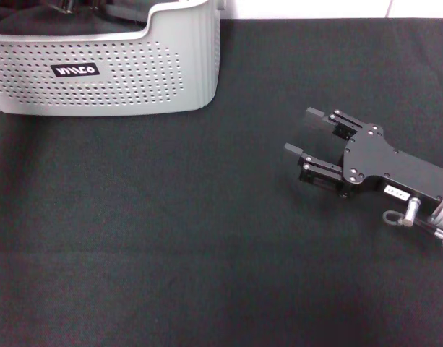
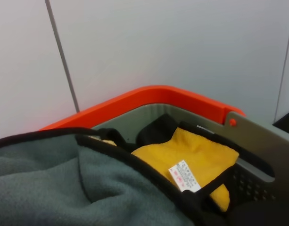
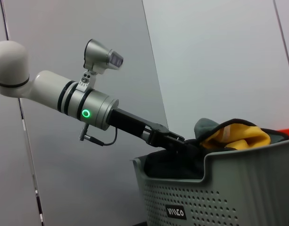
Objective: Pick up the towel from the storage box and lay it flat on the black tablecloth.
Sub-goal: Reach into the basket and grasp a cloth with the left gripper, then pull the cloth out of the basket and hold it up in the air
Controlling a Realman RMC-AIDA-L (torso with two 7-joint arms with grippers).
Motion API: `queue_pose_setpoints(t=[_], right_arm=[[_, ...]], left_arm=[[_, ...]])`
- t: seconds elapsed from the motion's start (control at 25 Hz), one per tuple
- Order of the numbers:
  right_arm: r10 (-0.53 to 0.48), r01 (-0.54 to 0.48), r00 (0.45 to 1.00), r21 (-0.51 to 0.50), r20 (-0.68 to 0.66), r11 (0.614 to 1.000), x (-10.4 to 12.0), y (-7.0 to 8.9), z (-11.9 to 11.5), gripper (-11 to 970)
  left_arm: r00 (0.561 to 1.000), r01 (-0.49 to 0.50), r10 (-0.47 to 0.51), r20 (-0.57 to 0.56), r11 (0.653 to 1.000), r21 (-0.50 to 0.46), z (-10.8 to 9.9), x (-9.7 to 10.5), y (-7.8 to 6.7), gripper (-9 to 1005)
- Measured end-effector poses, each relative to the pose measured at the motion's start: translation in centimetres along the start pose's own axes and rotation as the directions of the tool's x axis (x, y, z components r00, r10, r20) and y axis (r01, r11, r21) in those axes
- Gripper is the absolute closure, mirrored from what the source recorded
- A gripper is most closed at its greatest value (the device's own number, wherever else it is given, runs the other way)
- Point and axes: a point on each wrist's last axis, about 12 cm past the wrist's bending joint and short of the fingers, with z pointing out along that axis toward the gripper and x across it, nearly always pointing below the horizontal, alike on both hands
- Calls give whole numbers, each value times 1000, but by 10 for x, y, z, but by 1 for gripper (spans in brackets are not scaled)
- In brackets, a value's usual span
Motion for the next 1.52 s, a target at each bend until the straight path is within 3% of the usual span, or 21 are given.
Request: queue_pose_setpoints(t=[0.36,0.72,0.76,0.84,1.04,1.2,1.36,1.52], right_arm=[[4,-4,1000,5,0,1000,2,1,-3,202],[4,-4,1000,10,2,1000,3,2,-5,203],[3,-3,1000,8,4,1000,3,3,-5,203],[3,-3,1000,5,8,1000,2,3,-6,203],[-31,31,999,5,29,1000,0,4,-7,203],[-92,92,992,1,83,996,-7,5,-4,204],[-157,160,979,-14,129,987,-14,7,2,204],[-207,213,966,-26,156,977,-17,10,8,204]], left_arm=[[1000,4,-4,14,1000,22,-1,-1,-3,781],[999,16,-16,32,1000,23,-3,-2,-3,905],[992,40,-44,119,999,32,-16,-4,-2,918],[983,48,-54,178,998,41,-26,-6,-1,943],[904,-10,-58,423,988,155,-63,-10,-9,966],[793,-118,-63,606,960,254,-98,-8,-18,967],[693,-217,-66,718,930,296,-125,-6,-27,968],[632,-244,-98,769,917,317,-139,-5,-30,969]])
